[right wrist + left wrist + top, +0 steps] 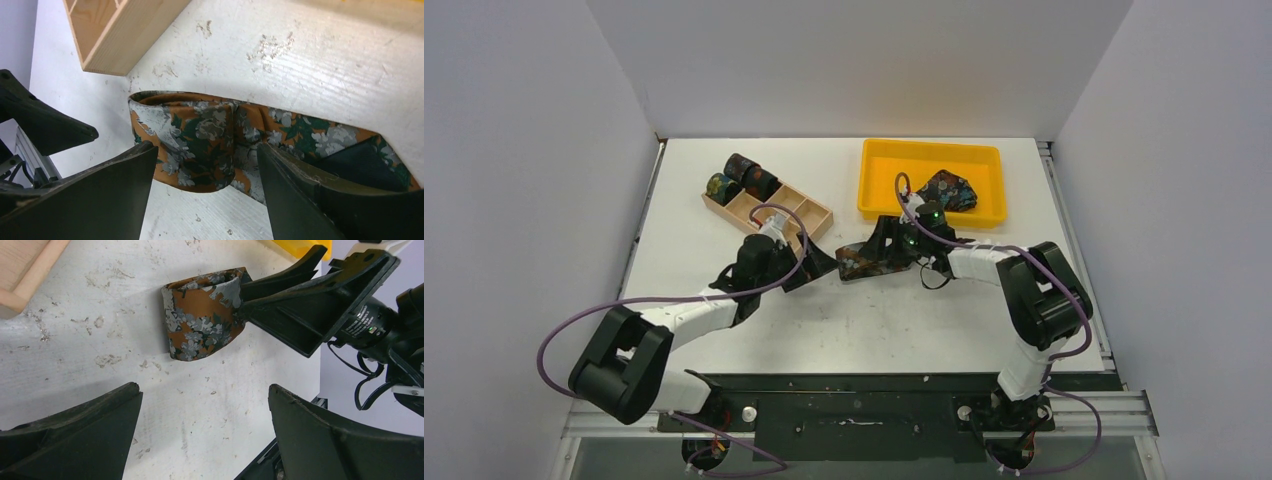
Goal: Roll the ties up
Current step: Roll the tie at the center of the board.
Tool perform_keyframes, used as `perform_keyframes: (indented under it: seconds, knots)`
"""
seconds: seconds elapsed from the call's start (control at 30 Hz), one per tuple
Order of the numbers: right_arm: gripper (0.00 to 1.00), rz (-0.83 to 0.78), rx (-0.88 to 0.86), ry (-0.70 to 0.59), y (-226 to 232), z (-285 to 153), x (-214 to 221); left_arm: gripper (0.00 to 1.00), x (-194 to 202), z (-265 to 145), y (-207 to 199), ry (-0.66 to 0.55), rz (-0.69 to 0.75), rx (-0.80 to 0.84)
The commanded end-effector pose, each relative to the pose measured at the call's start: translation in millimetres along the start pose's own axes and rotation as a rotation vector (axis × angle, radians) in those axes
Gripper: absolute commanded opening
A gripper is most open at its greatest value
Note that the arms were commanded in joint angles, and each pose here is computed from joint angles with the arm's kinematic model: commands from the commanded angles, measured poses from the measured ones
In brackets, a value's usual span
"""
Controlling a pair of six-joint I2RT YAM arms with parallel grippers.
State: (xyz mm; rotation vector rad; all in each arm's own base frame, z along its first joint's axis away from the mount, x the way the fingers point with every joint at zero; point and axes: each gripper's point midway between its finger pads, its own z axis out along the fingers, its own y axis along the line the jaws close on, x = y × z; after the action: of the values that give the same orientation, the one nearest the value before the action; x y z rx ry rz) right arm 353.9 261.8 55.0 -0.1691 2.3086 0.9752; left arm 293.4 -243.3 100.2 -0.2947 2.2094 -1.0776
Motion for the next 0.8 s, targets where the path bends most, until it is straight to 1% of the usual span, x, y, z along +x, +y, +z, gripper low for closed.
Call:
perform_keyframes:
  seconds: [0.0, 0.13, 0.2, 0.5, 0.63, 0.77]
  knots:
    - [0.76, -0.095, -0.104, -0.063, 21, -3, -33, 0.97, -9, -7, -17, -0.049, 0.011, 0.069]
    - [0.79, -0.095, -0.14, -0.056, 26, -1, -35, 0.97, -9, -9, -18, -0.052, 0.012, 0.076]
    - [0.79, -0.1, -0.164, -0.029, 27, 3, -31, 0.97, -9, -9, -20, -0.051, 0.01, 0.082]
    - [0.75, -0.102, -0.195, 0.021, 22, 17, -23, 0.98, -5, -7, -19, -0.035, 0.0, 0.091]
    - [0.69, -0.062, -0.21, 0.029, 22, 18, -16, 0.98, -5, -6, -19, -0.036, -0.001, 0.091]
    - [0.6, -0.03, -0.216, 0.042, 23, 18, -9, 0.98, -5, -4, -19, -0.031, -0.003, 0.09]
